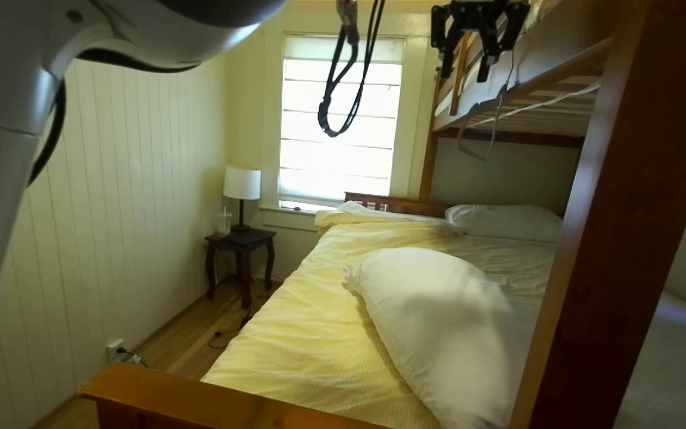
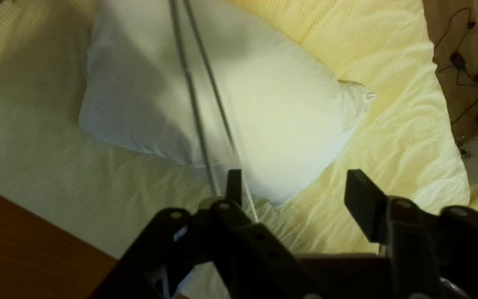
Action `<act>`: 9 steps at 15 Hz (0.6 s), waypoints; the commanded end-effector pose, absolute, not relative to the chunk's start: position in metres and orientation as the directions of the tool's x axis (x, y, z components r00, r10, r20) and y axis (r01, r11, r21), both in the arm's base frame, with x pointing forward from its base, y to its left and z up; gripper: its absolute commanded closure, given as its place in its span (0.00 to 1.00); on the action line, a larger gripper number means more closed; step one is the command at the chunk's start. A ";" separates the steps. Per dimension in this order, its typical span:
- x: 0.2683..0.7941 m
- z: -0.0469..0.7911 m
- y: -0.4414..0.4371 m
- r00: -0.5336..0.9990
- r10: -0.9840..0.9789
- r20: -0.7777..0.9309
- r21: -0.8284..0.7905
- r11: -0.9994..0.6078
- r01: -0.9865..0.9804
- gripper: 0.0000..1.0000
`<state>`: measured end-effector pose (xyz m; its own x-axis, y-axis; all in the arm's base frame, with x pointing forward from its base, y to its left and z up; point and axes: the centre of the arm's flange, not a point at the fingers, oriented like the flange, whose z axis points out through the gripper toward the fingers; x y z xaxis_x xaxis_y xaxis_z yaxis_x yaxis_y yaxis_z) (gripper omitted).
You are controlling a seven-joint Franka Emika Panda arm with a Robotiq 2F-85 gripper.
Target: Hang the hanger on the top bunk bed.
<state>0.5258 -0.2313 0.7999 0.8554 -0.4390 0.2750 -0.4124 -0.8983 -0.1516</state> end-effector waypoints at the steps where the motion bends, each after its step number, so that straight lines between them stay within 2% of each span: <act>1: 0.502 0.830 -0.188 0.875 -0.359 0.323 -0.062 -0.931 -0.359 0.02; 5: 0.488 0.852 -0.117 0.885 -0.261 0.387 0.040 -0.954 -0.298 0.00; 9: 0.475 0.864 -0.033 0.910 -0.175 0.375 0.110 -0.967 -0.231 0.00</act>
